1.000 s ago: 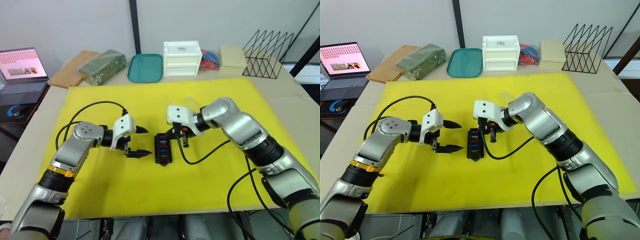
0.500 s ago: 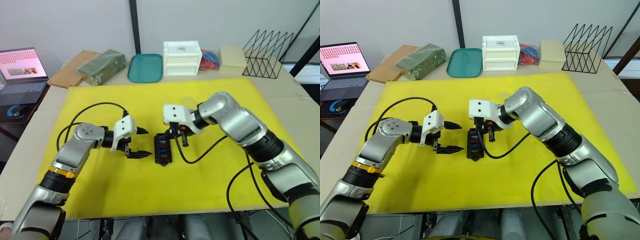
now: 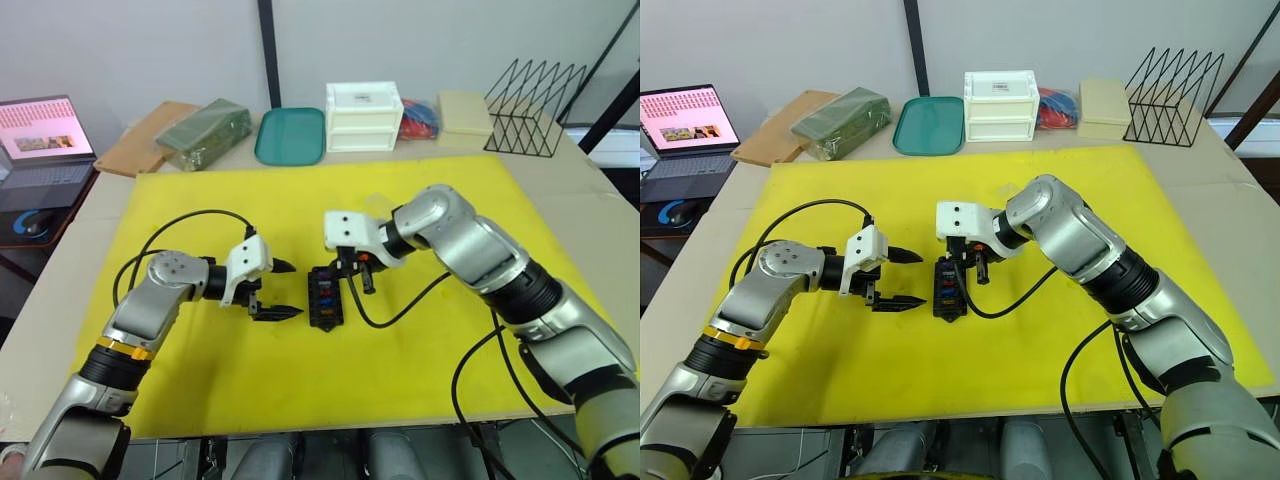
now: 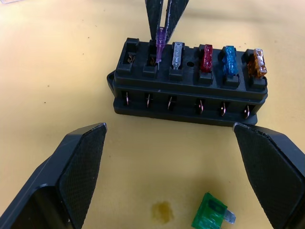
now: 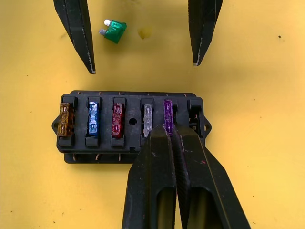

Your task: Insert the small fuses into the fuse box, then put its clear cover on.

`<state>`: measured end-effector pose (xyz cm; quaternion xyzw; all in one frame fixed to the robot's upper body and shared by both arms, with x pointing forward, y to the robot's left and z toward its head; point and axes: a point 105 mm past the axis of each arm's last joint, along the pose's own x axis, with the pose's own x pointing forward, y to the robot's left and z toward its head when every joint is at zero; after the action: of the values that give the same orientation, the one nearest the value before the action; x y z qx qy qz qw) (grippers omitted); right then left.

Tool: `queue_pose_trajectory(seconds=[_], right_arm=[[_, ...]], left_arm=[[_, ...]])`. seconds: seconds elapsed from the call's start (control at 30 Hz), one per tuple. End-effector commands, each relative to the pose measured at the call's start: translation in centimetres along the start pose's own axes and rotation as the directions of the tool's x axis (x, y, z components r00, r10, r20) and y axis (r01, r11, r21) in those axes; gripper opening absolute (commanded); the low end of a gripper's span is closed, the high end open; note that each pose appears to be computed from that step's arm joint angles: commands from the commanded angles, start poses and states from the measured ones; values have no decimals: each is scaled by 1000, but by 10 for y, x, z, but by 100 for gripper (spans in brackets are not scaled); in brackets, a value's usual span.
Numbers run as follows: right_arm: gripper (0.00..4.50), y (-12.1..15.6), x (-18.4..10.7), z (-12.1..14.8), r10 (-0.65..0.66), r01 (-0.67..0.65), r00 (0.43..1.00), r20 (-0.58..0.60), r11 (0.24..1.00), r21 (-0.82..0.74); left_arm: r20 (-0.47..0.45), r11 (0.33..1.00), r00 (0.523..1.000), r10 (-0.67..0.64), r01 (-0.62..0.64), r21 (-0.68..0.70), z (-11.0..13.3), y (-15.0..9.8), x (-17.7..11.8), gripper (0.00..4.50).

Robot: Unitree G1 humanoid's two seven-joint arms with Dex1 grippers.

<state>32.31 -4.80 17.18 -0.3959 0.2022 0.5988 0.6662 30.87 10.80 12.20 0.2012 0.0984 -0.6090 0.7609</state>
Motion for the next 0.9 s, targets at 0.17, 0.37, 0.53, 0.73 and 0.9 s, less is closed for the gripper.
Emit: queue_pose_trajectory(seconds=[0.17, 0.37, 0.53, 0.73, 0.9], right_arm=[[0, -11, -15, 17, -53, 54, 998, 36, 998, -33], [0, -14, -16, 16, -63, 64, 998, 27, 997, -35], [0, -11, -13, 12, -51, 52, 999, 14, 998, -29], [0, -8, -9, 11, -36, 36, 999, 11, 999, -19], [0, -6, -8, 12, -24, 24, 1000, 13, 1000, -12]], left_arm=[[9, 999, 1000, 0, 0, 45, 9, 0, -1, 447], [10, 999, 1000, 0, 0, 44, 9, 0, -1, 447], [15, 999, 1000, -2, 2, 45, 10, 0, -1, 447], [31, 999, 999, -9, 7, 53, 13, -1, -1, 447], [54, 998, 998, -16, 12, 65, 16, -1, 0, 447]])
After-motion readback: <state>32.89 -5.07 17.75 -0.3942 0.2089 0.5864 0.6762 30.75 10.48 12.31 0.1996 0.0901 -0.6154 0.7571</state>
